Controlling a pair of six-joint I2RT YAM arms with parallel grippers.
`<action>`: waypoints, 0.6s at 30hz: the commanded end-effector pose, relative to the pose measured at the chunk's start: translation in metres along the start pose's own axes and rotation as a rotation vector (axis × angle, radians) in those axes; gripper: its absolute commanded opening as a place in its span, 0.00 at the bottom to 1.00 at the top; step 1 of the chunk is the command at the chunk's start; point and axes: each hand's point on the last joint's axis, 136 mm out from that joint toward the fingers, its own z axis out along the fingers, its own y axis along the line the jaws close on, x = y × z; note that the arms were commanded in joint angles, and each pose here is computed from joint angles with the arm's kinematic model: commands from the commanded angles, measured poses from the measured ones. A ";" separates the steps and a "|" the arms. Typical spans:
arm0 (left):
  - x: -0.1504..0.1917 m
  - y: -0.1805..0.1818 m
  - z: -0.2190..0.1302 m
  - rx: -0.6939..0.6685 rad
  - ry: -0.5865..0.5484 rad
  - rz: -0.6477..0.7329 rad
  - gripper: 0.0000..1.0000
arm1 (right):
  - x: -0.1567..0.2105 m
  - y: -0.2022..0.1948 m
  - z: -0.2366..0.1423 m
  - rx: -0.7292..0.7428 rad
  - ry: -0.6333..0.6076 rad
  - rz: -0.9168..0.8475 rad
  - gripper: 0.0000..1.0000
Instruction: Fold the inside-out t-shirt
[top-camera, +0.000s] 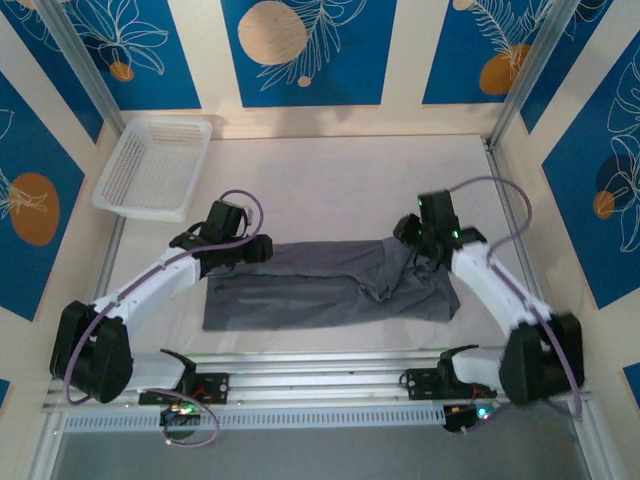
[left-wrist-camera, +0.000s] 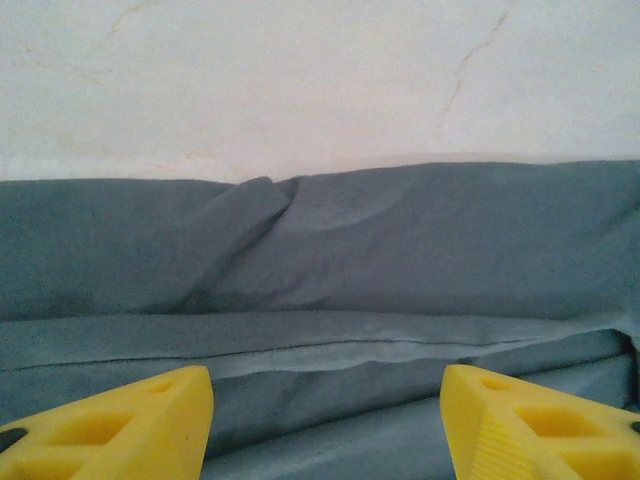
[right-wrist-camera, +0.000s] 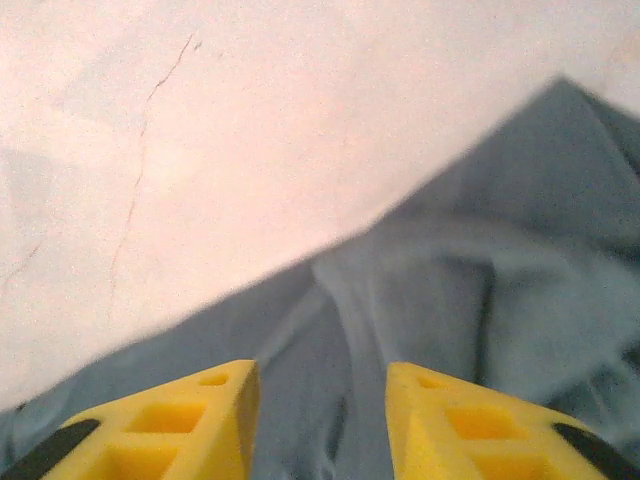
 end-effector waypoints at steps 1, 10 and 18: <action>0.002 -0.003 -0.011 0.014 -0.024 0.025 0.62 | 0.002 -0.006 0.028 0.116 0.122 -0.118 0.43; 0.005 -0.002 -0.012 0.011 -0.021 0.021 0.62 | 0.016 -0.014 0.084 0.486 0.182 -0.383 0.47; 0.006 -0.001 -0.010 0.007 -0.015 0.024 0.63 | 0.023 -0.024 0.086 0.532 0.190 -0.418 0.25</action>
